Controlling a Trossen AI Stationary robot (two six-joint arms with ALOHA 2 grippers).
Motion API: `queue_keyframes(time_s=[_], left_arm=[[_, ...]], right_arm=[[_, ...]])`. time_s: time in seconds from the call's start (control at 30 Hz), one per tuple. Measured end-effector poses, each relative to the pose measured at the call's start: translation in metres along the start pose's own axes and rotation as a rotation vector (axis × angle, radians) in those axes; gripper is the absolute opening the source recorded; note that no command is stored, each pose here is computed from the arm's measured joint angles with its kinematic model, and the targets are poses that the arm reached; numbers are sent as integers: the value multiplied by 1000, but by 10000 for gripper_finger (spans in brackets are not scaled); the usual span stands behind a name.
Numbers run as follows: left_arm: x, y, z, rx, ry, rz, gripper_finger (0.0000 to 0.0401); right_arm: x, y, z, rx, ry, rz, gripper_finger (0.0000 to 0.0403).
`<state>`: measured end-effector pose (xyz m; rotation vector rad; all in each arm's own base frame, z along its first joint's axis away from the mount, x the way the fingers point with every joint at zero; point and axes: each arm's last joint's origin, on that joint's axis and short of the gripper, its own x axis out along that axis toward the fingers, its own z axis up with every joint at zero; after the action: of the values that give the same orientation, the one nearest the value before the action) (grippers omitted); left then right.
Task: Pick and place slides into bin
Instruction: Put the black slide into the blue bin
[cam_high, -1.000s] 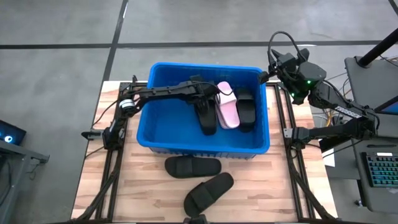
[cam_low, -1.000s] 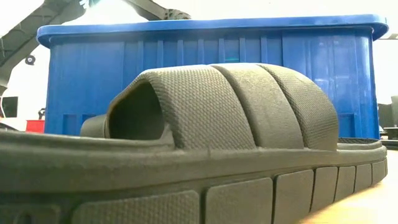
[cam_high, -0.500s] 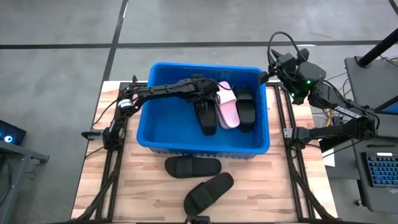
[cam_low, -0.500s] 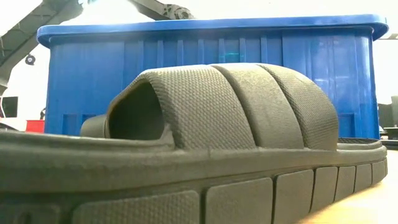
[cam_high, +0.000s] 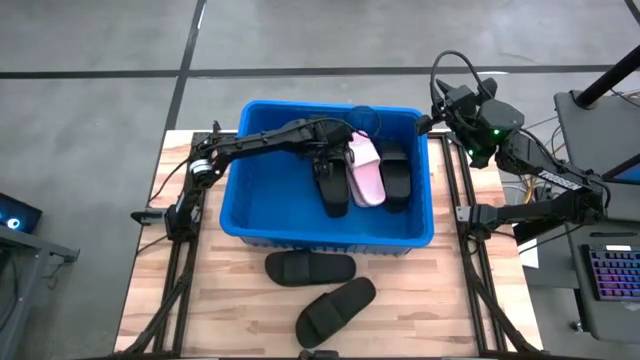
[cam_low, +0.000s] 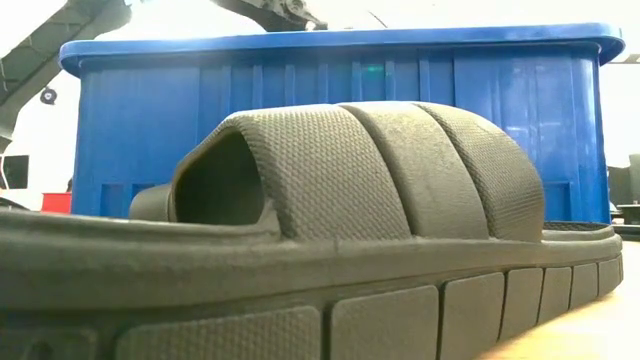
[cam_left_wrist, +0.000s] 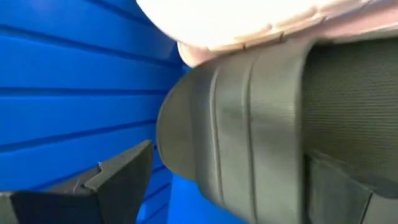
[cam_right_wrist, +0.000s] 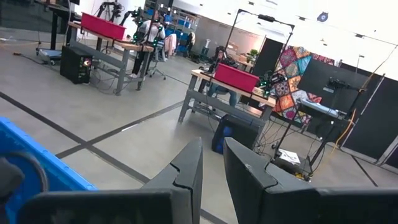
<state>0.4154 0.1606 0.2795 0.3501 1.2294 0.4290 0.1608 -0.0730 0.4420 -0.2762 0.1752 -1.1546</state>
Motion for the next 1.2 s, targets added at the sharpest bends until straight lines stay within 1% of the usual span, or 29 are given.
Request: queue_keyframes(time_s=[0.27, 0.33, 0.43, 0.57, 0.7, 0.87, 0.97, 1.03, 1.2], left_arm=[[-36, 13, 7, -37, -147, -86, 339], [-43, 14, 7, -37, -173, -128, 339], [-60, 15, 5, -49, -251, -227, 339], [-90, 21, 2, -139, -372, -387, 338], [-120, 28, -5, -275, -440, -485, 338], [-156, 35, -15, -361, -544, -623, 338], [-173, 38, -20, -376, -598, -682, 338], [-186, 38, -24, -368, -635, -698, 338], [-219, 25, -31, -270, -721, -708, 338]], right_arm=[[0, 0, 0, 0, 0, 0, 57], [0, 0, 0, 0, 0, 0, 57], [0, 0, 0, 0, 0, -1, 57], [0, 0, 0, -1, 1, 0, 57], [0, 0, 0, 0, 0, 0, 57], [0, 0, 0, 4, 0, 0, 57], [0, 0, 0, 38, 1, 4, 57], [0, 1, -1, 71, 8, 7, 57], [0, 2, -7, 172, 54, 26, 57]])
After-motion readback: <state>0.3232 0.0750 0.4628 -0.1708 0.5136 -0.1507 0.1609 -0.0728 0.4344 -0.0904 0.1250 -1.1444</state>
